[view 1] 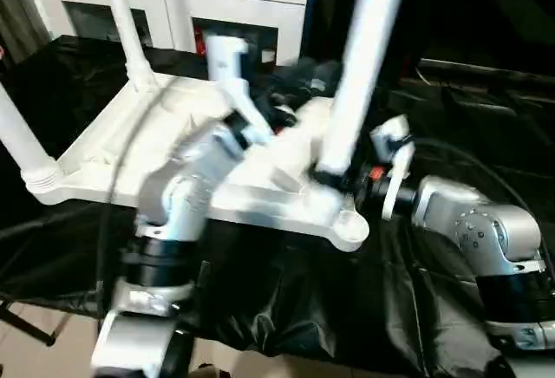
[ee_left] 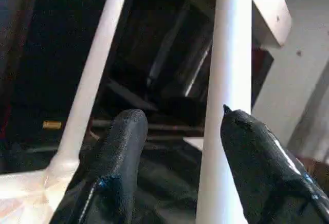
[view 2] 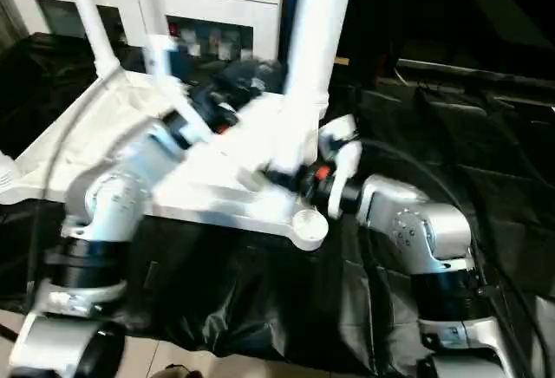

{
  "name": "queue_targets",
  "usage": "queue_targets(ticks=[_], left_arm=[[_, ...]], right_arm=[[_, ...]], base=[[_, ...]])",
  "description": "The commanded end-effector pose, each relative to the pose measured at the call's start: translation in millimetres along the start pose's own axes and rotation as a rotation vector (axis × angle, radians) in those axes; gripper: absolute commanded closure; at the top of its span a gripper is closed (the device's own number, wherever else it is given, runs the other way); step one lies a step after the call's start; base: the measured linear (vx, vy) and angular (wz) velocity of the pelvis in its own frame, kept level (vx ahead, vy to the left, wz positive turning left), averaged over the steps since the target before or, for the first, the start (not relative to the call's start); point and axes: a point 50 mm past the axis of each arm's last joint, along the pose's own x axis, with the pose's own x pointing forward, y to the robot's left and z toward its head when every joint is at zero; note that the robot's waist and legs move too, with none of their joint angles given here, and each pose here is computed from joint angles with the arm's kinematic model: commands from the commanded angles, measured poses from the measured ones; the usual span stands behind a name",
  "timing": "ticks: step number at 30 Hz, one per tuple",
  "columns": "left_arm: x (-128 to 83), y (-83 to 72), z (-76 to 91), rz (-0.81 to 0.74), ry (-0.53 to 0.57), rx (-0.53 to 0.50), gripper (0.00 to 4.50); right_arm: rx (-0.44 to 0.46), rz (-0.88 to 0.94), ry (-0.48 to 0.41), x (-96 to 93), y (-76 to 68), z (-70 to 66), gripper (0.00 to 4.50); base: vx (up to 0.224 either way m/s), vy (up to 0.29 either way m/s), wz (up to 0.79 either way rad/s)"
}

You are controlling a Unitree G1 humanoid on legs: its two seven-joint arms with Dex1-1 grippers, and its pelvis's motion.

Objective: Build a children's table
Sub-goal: Pick table leg, then insert table leg to table base

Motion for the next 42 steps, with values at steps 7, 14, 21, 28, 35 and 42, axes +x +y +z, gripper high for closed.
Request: queue_targets(ticks=[7,14,21,28,35,42], left_arm=[[-10,26.1,-43.9,0.022,0.342,0.220,1.79],[6,40.8,-48.7,0.140,0.368,0.249,1.79],[-1,33.5,-72.6,-0.120,0.505,0.294,1.79],[29,32.5,-50.4,-0.009,0.375,0.311,1.79],[61,-21.4,-38.4,-0.259,0.223,0.216,1.79],[59,-32.9,-43.8,-0.336,0.234,0.195,1.79]], right_arm=[[-0.056,-0.168,-0.109,-7.5,-15.1,7.3,2.59],[-0.110,-0.199,-0.057,-9.7,-15.5,-6.1,2.60],[-0.150,-0.262,-0.018,-17.8,-24.0,-12.8,2.60],[-0.167,-0.227,0.013,-17.1,-18.4,-19.7,2.60],[-0.192,-0.213,0.045,-16.4,-15.8,-24.2,2.60],[-0.199,-0.214,0.050,-16.7,-17.0,-23.9,2.60]], base=[[0.000,0.000,0.00],[0.000,0.000,0.00],[0.000,0.000,0.00],[0.000,0.000,0.00],[0.000,0.000,0.00],[0.000,0.000,0.00]])
